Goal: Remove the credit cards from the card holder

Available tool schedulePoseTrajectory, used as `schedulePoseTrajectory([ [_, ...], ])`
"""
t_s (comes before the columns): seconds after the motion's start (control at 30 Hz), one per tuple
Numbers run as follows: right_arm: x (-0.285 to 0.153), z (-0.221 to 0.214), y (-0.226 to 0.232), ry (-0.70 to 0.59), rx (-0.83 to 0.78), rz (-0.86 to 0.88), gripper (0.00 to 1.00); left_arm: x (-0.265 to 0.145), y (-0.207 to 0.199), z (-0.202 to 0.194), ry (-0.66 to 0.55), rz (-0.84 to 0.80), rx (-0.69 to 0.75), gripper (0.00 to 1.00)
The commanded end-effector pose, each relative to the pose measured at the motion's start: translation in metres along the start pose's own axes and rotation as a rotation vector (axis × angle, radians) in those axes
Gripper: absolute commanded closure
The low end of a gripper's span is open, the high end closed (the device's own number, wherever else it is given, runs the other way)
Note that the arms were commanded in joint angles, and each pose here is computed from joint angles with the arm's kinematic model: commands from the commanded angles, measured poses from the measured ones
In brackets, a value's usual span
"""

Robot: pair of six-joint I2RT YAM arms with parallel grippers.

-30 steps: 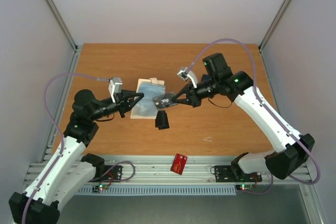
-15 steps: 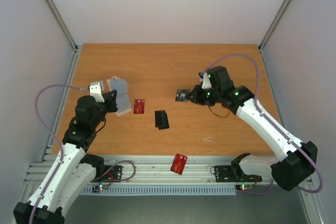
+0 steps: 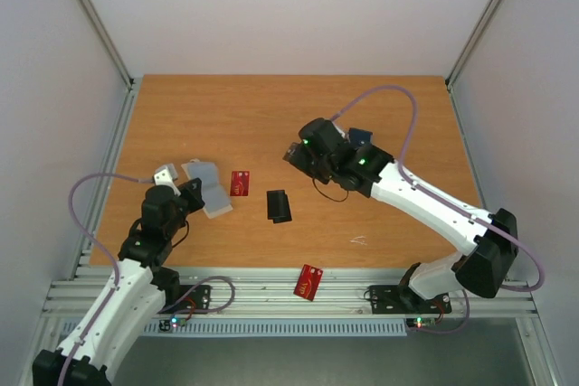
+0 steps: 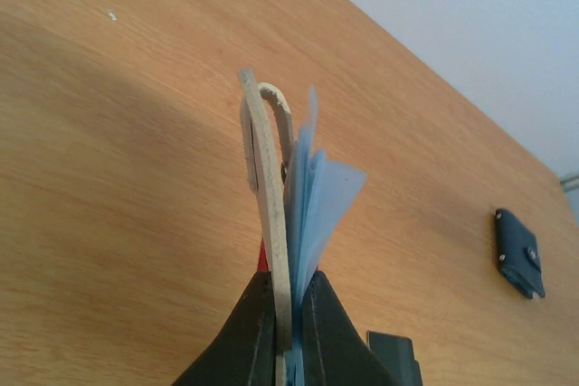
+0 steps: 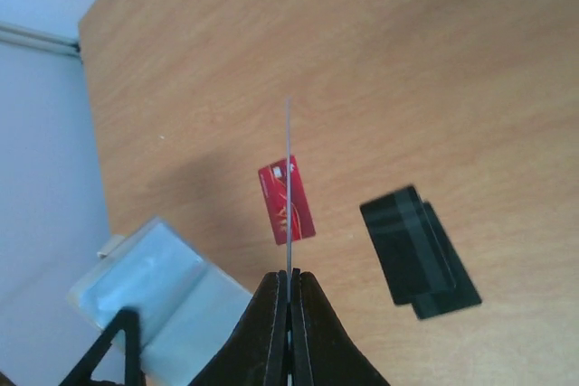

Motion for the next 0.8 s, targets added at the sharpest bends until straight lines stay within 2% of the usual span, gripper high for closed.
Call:
schedulePoseTrajectory([
  [0.0, 0.021, -0.025, -0.051, -0.040, 0.329, -0.136, 0.99, -0.007, -0.001, 0.016, -0.125, -0.006, -0.086, 1.00],
  [0.1, 0.050, -0.051, -0.053, 0.013, 0.567, -0.047, 0.99, -0.006, -0.003, 0.017, -0.135, -0.027, -0.093, 1.00],
  [0.17, 0.063, -0.062, -0.049, 0.018, 0.605, -0.066, 0.99, -0.007, -0.005, 0.018, -0.141, -0.045, -0.091, 1.00],
  [0.27, 0.080, -0.071, -0.057, -0.056, 0.683, -0.097, 0.99, -0.009, -0.004, 0.016, -0.138, -0.044, -0.110, 1.00],
  [0.53, 0.099, -0.078, -0.074, -0.227, 0.716, -0.047, 0.99, -0.014, -0.004, 0.015, -0.149, -0.052, -0.128, 1.00],
  [0.77, 0.126, -0.094, -0.087, -0.221, 0.752, -0.022, 0.99, -0.024, -0.011, 0.020, -0.186, -0.100, -0.128, 1.00],
])
Point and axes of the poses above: each gripper's point midway between its finger pads, its own x axis out along the fingers, its own y axis along the line the jaws close on, z = x × y, the point moved 6 cm from there along -x, back along the fingers, and after that the axes turned 9 degrees about x, right-handed, at the moved point
